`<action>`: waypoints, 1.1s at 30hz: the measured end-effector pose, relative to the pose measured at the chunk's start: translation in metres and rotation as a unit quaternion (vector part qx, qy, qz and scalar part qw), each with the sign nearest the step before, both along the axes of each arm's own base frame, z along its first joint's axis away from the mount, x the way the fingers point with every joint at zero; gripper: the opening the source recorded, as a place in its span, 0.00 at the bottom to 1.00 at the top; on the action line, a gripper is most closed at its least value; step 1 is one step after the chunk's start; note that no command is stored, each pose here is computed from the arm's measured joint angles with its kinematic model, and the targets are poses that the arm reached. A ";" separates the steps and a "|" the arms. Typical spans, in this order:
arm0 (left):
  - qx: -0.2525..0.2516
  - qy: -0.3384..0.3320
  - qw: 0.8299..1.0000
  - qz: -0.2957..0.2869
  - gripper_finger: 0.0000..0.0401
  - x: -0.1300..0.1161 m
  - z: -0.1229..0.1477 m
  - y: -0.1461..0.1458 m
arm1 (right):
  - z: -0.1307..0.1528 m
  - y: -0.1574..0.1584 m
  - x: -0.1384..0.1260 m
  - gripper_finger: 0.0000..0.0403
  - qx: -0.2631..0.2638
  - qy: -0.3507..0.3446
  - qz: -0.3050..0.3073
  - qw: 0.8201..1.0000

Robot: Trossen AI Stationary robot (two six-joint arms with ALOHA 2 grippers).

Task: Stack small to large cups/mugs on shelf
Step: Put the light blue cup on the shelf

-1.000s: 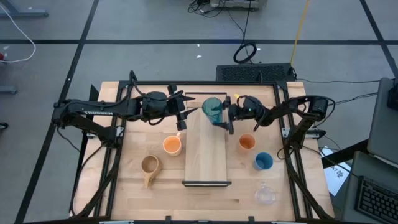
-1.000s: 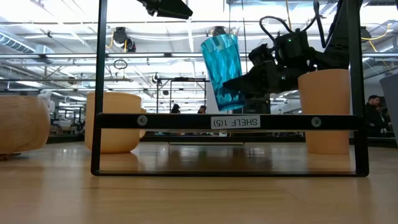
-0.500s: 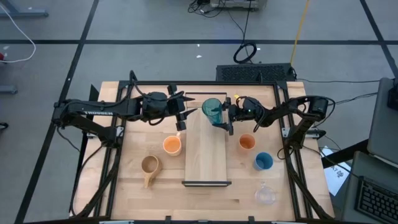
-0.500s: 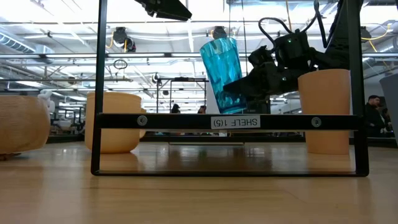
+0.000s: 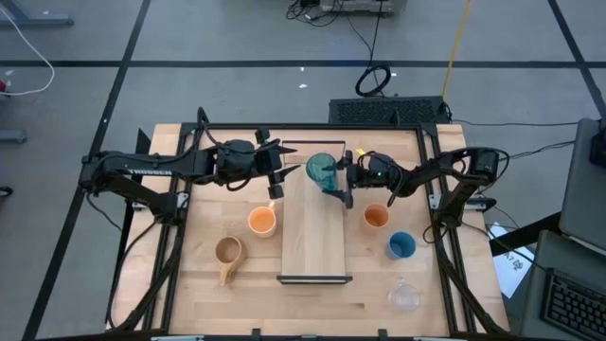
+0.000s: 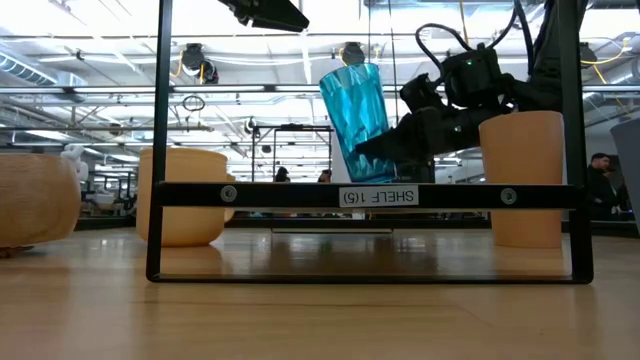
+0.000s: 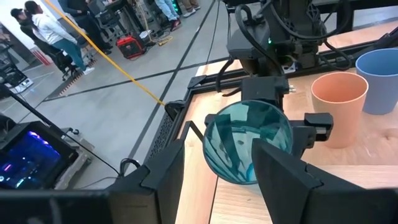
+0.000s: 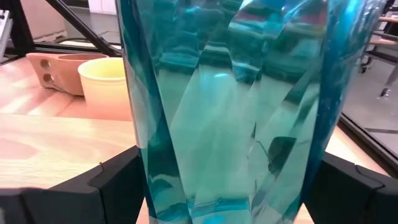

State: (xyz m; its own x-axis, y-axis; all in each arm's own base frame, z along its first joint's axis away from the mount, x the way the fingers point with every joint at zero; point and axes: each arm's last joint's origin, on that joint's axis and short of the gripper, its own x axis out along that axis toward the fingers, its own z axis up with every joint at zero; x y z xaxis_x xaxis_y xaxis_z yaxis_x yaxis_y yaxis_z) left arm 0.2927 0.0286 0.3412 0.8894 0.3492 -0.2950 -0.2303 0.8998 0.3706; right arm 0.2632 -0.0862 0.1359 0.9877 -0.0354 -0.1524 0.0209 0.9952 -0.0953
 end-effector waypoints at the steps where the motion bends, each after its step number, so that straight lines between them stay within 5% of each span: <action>1: 0.002 0.000 1.000 -0.001 0.47 0.000 0.000 0.000 | 0.000 0.001 0.000 0.84 0.000 0.000 0.002 1.000; 33: 0.016 -0.012 1.000 -0.005 0.47 0.001 0.003 0.000 | -0.024 0.001 0.006 0.86 0.017 0.004 -0.008 1.000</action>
